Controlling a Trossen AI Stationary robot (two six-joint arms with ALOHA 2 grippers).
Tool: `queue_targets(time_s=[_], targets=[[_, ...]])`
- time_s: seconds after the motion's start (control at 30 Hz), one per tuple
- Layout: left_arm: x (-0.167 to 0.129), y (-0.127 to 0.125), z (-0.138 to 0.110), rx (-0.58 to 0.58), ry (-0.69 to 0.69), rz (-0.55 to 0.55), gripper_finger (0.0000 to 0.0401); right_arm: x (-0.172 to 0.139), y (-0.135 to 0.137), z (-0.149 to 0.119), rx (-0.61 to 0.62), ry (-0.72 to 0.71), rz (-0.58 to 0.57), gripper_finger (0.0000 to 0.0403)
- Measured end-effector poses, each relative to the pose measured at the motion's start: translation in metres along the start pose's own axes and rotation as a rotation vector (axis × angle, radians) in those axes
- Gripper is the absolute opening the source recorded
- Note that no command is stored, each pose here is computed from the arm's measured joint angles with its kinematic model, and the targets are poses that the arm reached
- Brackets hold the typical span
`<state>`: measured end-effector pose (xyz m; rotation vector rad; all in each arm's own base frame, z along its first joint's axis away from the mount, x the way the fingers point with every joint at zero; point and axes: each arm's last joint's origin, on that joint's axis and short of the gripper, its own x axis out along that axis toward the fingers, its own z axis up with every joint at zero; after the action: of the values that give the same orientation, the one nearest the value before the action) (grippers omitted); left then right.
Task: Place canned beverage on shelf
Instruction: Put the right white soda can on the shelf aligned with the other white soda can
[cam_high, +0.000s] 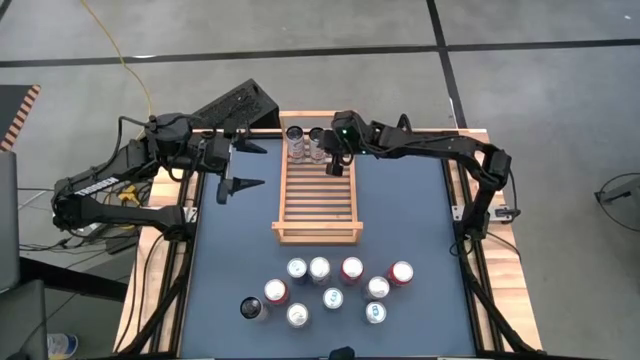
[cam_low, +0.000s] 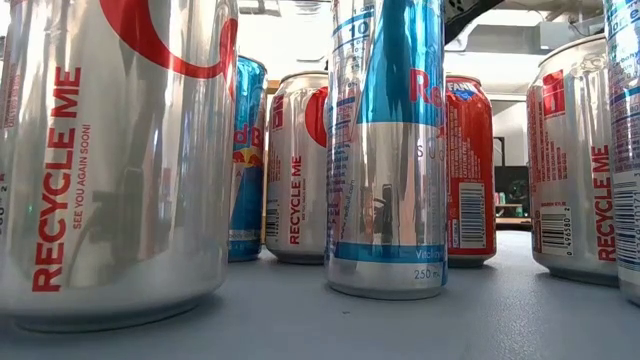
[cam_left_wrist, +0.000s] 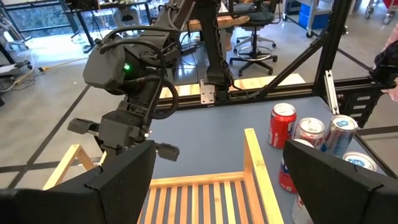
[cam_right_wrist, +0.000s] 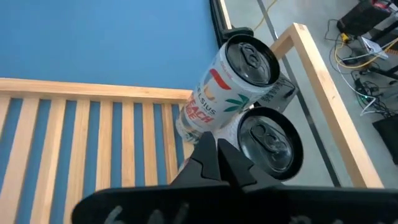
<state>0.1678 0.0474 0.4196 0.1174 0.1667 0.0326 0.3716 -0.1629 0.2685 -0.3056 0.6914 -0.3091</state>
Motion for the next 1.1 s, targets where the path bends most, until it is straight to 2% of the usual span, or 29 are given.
queue_targets(time_s=[0.13, 0.27, 0.37, 0.6, 0.83, 1.1], targets=[[0.005, 0.002, -0.001, 0.012, 0.015, 0.019, 0.0341, -0.004, 0.004, 0.005, -0.014, -0.025, 0.0, 0.0], [0.025, 0.008, -0.009, 0.008, 0.082, 0.088, 0.0341, -0.029, 0.004, 0.019, -0.029, -0.075, -0.01, 0.0], [0.048, 0.015, -0.02, 0.024, 0.161, 0.138, 0.0341, -0.053, 0.004, 0.026, -0.049, -0.067, -0.065, 0.0], [0.116, 0.03, -0.055, 0.115, 0.3, 0.136, 0.0341, -0.115, -0.005, 0.033, -0.056, -0.039, -0.19, 0.0], [0.166, 0.049, -0.089, 0.248, 0.387, 0.296, 0.0341, -0.158, -0.009, 0.03, -0.009, -0.046, -0.189, 0.0], [0.205, 0.074, -0.125, 0.323, 0.433, 0.515, 0.0341, -0.163, -0.006, 0.022, 0.022, 0.026, -0.156, 0.0]])
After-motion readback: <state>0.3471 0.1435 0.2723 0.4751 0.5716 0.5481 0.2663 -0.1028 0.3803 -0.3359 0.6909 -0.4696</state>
